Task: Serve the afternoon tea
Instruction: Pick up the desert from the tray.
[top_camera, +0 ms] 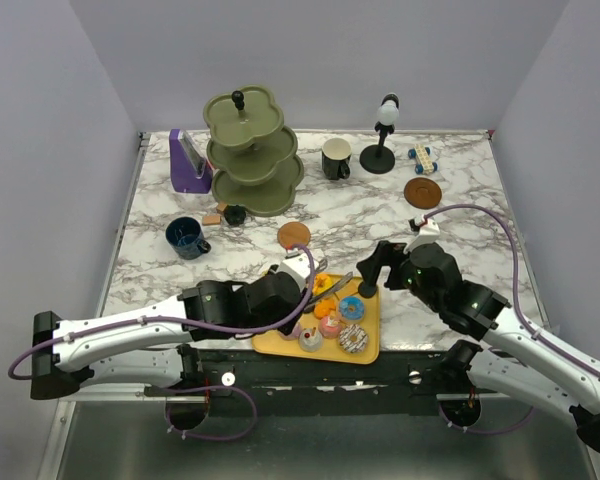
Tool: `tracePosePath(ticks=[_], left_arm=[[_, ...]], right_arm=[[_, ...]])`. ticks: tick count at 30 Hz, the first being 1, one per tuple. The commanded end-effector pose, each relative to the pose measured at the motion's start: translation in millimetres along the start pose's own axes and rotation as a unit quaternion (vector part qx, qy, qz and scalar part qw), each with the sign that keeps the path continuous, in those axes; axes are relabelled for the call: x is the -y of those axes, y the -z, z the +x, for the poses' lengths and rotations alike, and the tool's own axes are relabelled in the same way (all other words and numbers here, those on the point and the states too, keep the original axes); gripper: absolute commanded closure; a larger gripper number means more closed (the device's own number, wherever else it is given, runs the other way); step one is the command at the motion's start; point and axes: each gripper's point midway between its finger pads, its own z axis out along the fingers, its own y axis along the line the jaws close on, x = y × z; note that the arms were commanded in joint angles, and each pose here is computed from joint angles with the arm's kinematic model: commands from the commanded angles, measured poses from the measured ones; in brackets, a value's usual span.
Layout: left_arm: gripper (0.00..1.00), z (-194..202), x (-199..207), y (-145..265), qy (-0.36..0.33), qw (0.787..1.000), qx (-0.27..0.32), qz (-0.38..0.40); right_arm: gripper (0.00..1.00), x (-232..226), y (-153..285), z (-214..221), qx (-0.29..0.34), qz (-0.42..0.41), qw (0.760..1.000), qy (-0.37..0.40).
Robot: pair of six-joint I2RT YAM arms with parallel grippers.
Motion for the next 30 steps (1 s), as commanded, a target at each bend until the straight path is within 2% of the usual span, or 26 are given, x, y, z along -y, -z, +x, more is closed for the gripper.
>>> tracePosePath(ticks=[1, 10, 30], left_arm=[[0.40, -2, -18, -2, -0.004, 0.998, 0.001, -0.062], [0.31, 9, -24, -12, 0.013, 0.996, -0.008, -0.088], [0.31, 29, -6, -41, -0.010, 0.995, -0.069, -0.073]], right_arm=[[0.02, 5, 7, -8, 0.008, 0.017, 1.000, 0.007], [0.02, 6, 10, -8, 0.006, 0.019, 1.000, 0.006], [0.01, 10, 9, -8, 0.010, 0.027, 1.000, 0.008]])
